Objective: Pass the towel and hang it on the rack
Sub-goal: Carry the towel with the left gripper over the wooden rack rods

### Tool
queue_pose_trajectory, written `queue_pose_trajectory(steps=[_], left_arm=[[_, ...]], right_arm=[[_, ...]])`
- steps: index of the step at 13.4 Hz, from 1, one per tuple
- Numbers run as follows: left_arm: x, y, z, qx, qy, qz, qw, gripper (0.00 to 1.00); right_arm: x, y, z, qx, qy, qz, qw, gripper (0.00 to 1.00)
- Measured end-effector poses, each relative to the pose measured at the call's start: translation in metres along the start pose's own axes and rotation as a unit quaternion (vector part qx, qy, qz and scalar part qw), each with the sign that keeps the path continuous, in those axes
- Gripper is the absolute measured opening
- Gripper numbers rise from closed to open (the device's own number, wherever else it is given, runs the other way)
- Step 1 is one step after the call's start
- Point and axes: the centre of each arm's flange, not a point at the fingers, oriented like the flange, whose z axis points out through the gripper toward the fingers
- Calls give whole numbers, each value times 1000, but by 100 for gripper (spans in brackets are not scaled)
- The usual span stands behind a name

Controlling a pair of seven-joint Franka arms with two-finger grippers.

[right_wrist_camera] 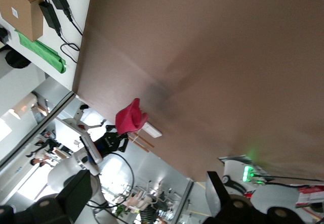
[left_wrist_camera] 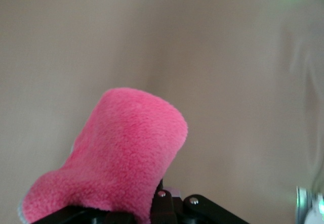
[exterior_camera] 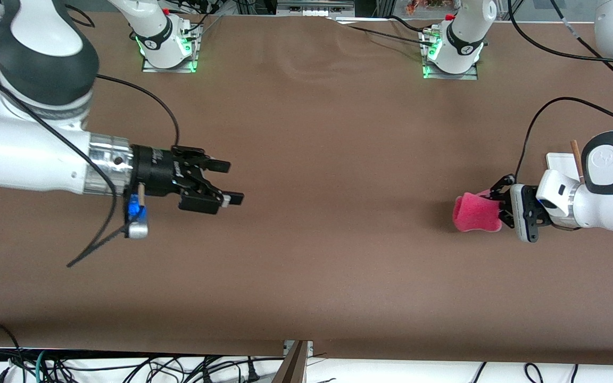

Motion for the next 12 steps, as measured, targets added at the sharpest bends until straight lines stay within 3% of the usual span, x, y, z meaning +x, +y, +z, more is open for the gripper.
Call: queue_pose_trajectory(steps=[3,6,8,12], left_arm=[[-74,-8,-32,23,-101,-54,993,4],[-172,-3,-76,58,-196,-125,971,4],[-231,7,-100,67,-220,-171,958,4],[-323,7,-104,85,-218,-154,960,4]], right_arm=[[-11,34,-39,-56,53,-88,993,100],[-16,86,-69,-158,112,-164,967,100],[-5,112,-93,-225,142,-212,940,100],[15,143,-139,-318,176,-290,885,100]])
